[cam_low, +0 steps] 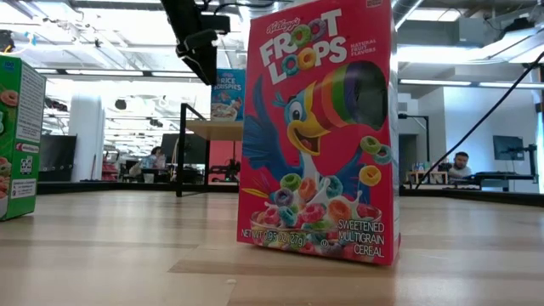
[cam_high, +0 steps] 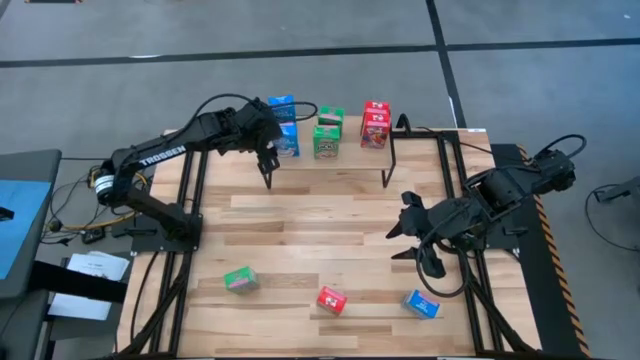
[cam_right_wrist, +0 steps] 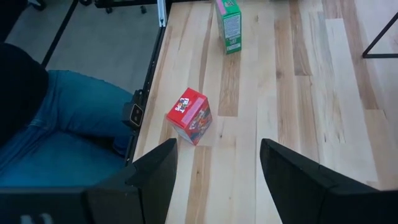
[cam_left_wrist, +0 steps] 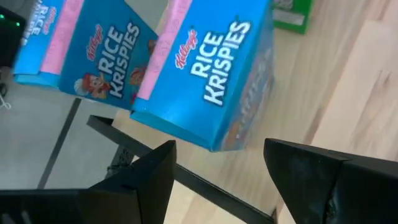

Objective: Stack cereal on shelf
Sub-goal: Put the top left blue cereal box on the shelf aligned with the other blue cereal box

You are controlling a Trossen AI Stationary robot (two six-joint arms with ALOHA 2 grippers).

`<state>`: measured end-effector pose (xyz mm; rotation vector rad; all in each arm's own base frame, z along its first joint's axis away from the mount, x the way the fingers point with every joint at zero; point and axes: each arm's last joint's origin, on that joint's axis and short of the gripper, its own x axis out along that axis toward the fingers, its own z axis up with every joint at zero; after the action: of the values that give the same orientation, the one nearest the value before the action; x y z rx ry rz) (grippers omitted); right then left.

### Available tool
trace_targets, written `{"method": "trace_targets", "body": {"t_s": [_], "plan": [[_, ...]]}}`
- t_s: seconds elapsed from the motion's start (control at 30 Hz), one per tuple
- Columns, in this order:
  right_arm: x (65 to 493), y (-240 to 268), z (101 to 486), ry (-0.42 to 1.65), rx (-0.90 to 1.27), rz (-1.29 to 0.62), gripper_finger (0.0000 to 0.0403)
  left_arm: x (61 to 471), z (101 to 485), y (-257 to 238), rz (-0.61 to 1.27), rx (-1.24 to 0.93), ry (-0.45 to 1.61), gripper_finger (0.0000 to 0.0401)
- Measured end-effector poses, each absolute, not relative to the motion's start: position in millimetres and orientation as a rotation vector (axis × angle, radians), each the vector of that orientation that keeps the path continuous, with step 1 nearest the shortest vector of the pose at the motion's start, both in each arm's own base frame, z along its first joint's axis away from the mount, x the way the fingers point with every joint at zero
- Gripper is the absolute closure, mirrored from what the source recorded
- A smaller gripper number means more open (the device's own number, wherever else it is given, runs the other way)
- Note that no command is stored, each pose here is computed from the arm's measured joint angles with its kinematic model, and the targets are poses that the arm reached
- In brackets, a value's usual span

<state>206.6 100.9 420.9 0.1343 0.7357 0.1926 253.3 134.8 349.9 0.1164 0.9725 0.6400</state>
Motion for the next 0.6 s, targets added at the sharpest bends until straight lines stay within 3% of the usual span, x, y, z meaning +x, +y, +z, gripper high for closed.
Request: {"method": "trace_targets", "body": {"t_s": [0.6], "plan": [[207,101,421,0.739,0.159,0.183,0.0148,249,357,104,0.616,0.021,0.951,0.0167]]}}
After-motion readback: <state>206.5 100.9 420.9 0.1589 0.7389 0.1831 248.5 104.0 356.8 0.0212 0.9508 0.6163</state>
